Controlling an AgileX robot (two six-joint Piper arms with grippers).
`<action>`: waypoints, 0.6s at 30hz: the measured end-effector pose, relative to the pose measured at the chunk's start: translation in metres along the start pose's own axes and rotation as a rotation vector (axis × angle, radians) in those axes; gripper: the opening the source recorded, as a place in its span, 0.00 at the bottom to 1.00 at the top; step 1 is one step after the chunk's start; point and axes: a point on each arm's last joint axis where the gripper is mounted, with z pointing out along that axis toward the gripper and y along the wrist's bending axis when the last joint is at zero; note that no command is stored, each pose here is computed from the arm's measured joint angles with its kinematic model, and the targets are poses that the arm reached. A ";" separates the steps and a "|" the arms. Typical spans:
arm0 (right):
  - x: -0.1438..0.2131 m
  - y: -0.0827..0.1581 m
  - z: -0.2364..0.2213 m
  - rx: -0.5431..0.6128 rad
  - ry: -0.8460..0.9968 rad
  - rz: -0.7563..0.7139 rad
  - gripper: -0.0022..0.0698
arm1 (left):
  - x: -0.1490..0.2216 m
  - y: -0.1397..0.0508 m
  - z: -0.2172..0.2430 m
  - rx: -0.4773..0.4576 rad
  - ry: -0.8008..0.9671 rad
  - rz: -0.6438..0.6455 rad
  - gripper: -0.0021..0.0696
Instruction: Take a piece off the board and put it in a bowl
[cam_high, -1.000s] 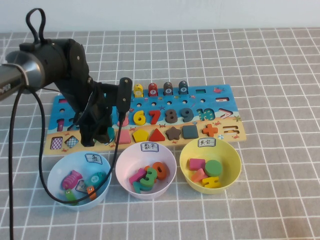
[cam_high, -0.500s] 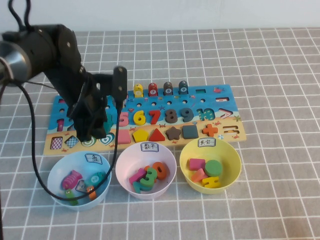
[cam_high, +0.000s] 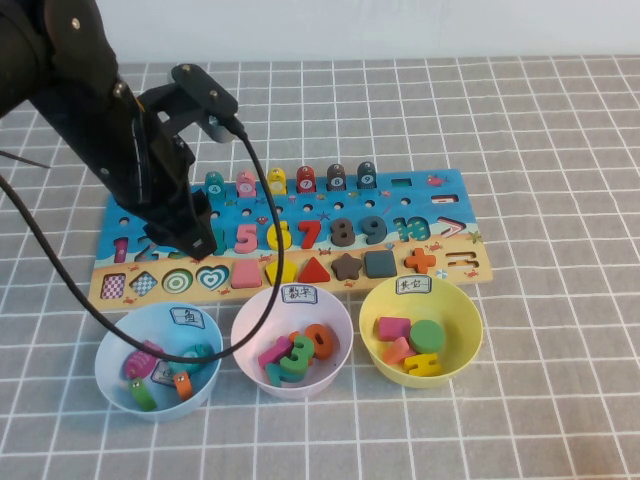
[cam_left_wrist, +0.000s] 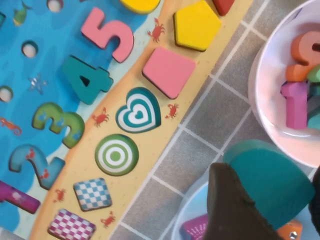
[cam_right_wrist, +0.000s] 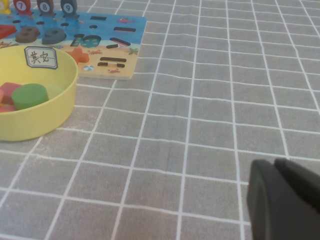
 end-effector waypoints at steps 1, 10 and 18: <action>0.000 0.000 0.000 0.000 0.000 0.000 0.01 | 0.000 0.000 0.000 0.002 0.001 -0.014 0.42; 0.000 0.000 0.000 0.000 0.000 0.000 0.01 | 0.000 0.000 0.000 0.005 0.000 -0.045 0.42; 0.000 0.000 0.000 0.000 0.000 0.000 0.01 | 0.000 -0.007 -0.002 0.000 0.004 -0.063 0.42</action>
